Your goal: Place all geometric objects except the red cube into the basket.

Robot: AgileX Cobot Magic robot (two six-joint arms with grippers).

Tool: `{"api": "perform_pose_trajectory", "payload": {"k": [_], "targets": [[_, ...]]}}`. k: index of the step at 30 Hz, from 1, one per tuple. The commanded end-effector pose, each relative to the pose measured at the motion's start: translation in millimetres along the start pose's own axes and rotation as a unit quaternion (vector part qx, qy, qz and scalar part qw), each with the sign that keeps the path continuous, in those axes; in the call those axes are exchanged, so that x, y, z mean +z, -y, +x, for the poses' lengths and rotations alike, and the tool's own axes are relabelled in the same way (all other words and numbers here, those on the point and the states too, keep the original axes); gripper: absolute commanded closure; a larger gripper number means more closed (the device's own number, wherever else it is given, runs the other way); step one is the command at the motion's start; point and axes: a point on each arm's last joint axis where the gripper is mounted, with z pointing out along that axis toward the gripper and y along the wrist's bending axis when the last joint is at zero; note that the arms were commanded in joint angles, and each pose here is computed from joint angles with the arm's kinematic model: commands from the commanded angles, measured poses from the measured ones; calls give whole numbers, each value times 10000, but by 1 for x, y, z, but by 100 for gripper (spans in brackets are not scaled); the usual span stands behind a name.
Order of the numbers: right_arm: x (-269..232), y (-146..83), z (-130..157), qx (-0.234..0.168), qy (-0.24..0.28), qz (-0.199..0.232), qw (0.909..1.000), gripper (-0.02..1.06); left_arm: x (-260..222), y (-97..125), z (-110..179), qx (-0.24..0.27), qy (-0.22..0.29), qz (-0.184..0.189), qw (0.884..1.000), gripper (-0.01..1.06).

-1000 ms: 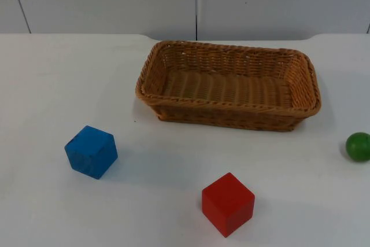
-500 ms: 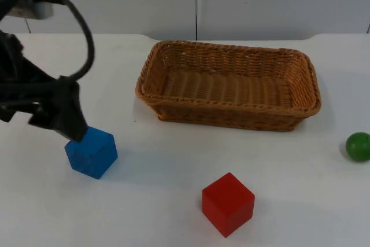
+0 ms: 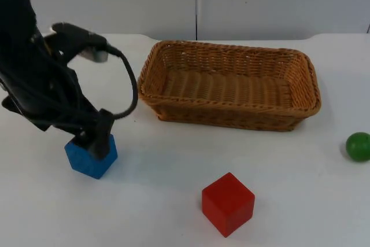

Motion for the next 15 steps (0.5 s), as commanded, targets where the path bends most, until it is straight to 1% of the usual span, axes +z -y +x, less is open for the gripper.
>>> {"api": "perform_pose_trajectory", "payload": {"k": [1, 7, 15], "targets": [[0, 0, 0, -39, 56, 48, 10000, -1, 12, -2, -6, 98, -18, -70, 9999, 6], [0, 0, 0, -39, 56, 48, 10000, -1, 40, -2, -10, 16, -52, 0, 10000, 6], [0, 0, 0, -39, 56, 48, 10000, -1, 56, -3, -10, 46, 19, -30, 10000, 6]]}}
